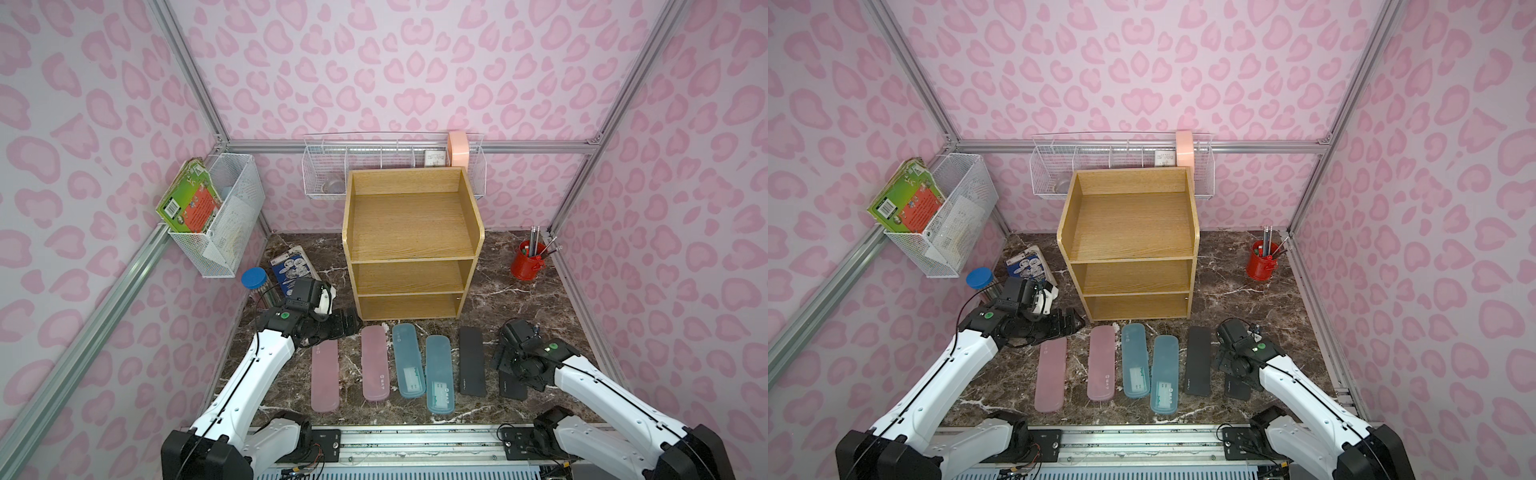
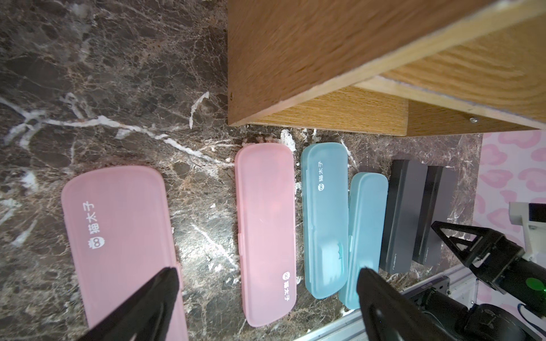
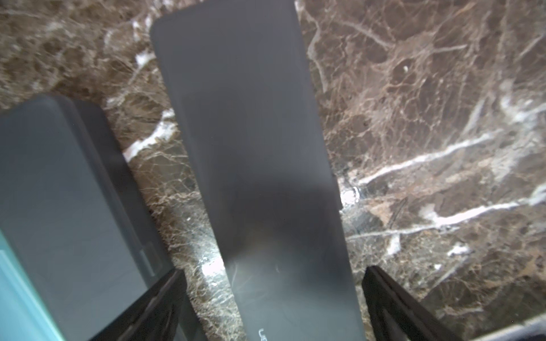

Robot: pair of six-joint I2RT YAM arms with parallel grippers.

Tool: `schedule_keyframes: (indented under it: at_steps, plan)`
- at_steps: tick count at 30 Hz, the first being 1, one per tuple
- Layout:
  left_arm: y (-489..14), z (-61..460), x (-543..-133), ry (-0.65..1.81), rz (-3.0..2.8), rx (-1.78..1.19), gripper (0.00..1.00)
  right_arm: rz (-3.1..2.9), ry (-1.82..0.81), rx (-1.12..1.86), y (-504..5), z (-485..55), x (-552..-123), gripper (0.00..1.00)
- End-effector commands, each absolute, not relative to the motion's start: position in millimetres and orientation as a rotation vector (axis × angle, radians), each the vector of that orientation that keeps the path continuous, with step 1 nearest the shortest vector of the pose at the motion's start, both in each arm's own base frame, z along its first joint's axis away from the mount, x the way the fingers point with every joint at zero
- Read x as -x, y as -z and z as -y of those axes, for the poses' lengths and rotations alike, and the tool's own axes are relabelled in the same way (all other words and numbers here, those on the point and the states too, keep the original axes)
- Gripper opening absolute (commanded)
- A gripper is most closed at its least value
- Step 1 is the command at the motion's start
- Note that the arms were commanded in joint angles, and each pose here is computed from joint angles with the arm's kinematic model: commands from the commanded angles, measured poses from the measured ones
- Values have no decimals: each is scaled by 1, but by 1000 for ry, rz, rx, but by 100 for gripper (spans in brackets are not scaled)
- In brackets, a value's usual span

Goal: Place the pencil cases on the shelf according to color
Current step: Pick up the pencil case from the center of the board.

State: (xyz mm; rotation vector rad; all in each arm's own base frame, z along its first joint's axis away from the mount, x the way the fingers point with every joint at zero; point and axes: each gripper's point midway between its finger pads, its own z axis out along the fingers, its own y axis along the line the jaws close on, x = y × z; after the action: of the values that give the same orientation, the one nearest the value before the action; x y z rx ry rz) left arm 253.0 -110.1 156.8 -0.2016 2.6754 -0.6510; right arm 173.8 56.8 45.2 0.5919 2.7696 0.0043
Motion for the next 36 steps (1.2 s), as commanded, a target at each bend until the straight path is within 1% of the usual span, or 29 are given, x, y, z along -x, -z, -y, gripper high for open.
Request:
schedule_keyframes:
  at_steps: [1,8,13,18,24,29,33,36]
  plan:
    - [-159,113,-254,675,-2669,198,99,-2793,7,-579,-39,-57,-171,96]
    - [-160,115,-257,688,-2661,186,99,-2862,-49,-550,-24,-71,-172,94]
    - [-158,114,-257,679,-2669,191,99,-2886,-22,-481,-32,-87,-173,92]
    - [-158,115,-258,680,-2671,191,99,-2923,5,-452,-31,-98,-157,92]
    - [-158,116,-255,698,-2673,188,99,-2954,79,-465,-18,-93,-140,93]
    - [-160,117,-253,703,-2669,181,99,-2922,16,-474,-20,-97,-136,91]
    - [-158,117,-252,704,-2672,186,99,-2883,-87,-491,-16,-102,-139,89]
    - [-158,117,-254,699,-2677,180,99,-2856,-120,-506,-13,-103,-141,86]
